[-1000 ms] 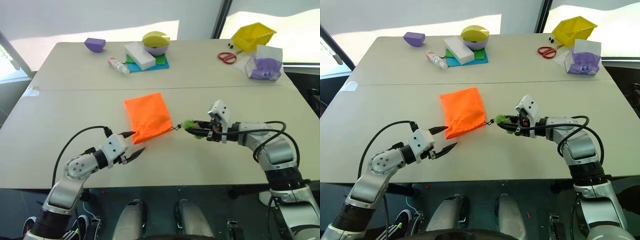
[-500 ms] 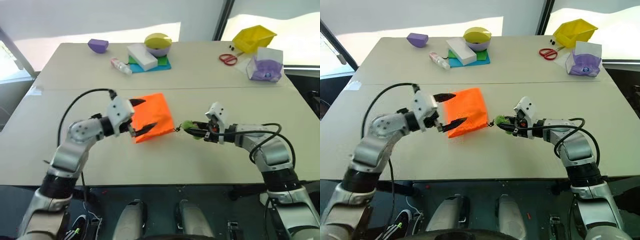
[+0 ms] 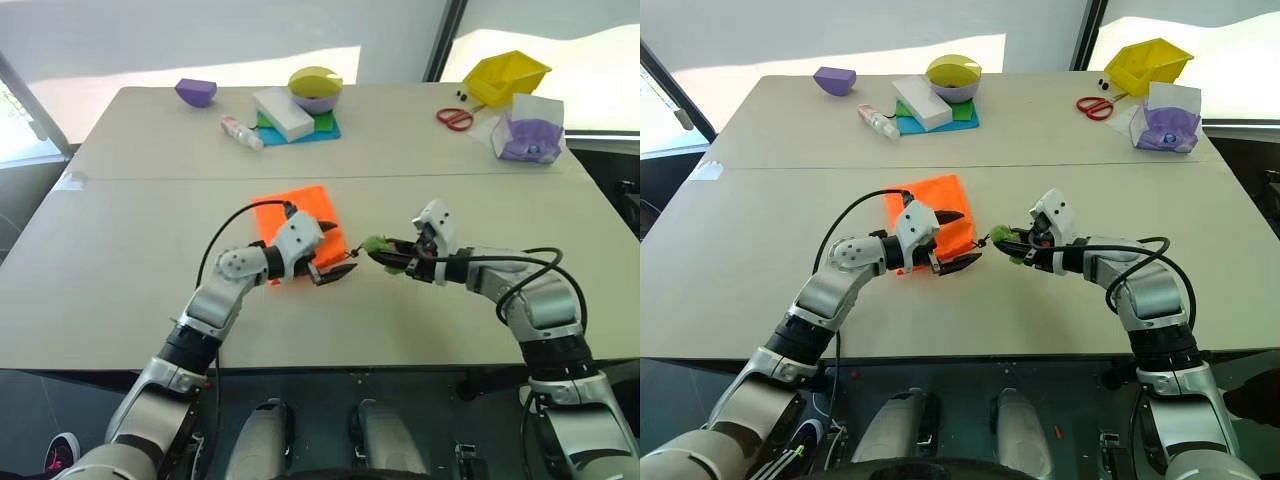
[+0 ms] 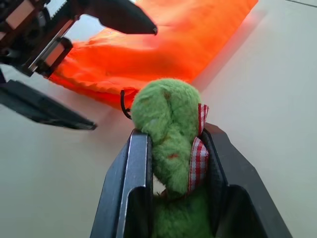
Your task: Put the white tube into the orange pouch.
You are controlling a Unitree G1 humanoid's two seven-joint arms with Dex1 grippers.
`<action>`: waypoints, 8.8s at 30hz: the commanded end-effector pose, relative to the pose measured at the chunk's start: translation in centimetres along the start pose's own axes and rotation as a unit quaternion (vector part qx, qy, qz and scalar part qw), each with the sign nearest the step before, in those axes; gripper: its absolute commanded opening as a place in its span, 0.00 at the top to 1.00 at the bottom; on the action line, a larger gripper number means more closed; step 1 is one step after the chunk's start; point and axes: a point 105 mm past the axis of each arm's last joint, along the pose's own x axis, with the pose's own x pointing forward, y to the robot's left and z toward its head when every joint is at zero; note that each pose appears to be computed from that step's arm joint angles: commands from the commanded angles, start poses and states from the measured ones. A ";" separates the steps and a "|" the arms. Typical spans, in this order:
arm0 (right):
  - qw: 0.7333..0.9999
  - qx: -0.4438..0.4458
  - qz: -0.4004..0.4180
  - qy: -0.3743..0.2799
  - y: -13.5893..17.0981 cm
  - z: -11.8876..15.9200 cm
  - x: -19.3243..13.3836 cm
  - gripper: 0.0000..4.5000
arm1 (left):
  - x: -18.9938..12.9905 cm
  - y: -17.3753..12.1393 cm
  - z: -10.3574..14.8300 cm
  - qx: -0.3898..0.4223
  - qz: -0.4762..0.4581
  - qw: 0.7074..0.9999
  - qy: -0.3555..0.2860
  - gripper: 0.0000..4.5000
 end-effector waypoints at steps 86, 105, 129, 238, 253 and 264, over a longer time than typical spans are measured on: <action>0.995 -0.076 0.053 0.029 4.1 -0.9 -0.2 0.15 | -2.7 -0.8 0.1 0.030 -0.022 0.999 0.000 0.52; 0.990 -0.130 0.010 0.057 2.6 -2.5 1.2 0.15 | -2.6 -0.9 0.3 0.029 -0.015 0.999 0.001 0.52; 0.999 -0.045 -0.004 -0.025 0.2 0.8 -2.3 0.99 | -2.3 -0.7 0.5 0.029 -0.005 1.000 -0.005 0.52; 0.986 0.021 -0.117 -0.117 -4.7 5.2 -2.7 1.00 | -5.7 0.4 -0.3 0.054 -0.098 0.990 0.081 0.99; 0.990 -0.067 -0.043 -0.116 -2.1 6.5 -5.0 0.01 | -11.3 7.1 5.6 -0.016 0.091 0.994 -0.066 0.00; 0.988 -0.143 0.031 -0.052 0.3 0.7 -6.4 0.01 | -20.5 7.3 0.3 -0.037 0.255 0.966 0.030 0.00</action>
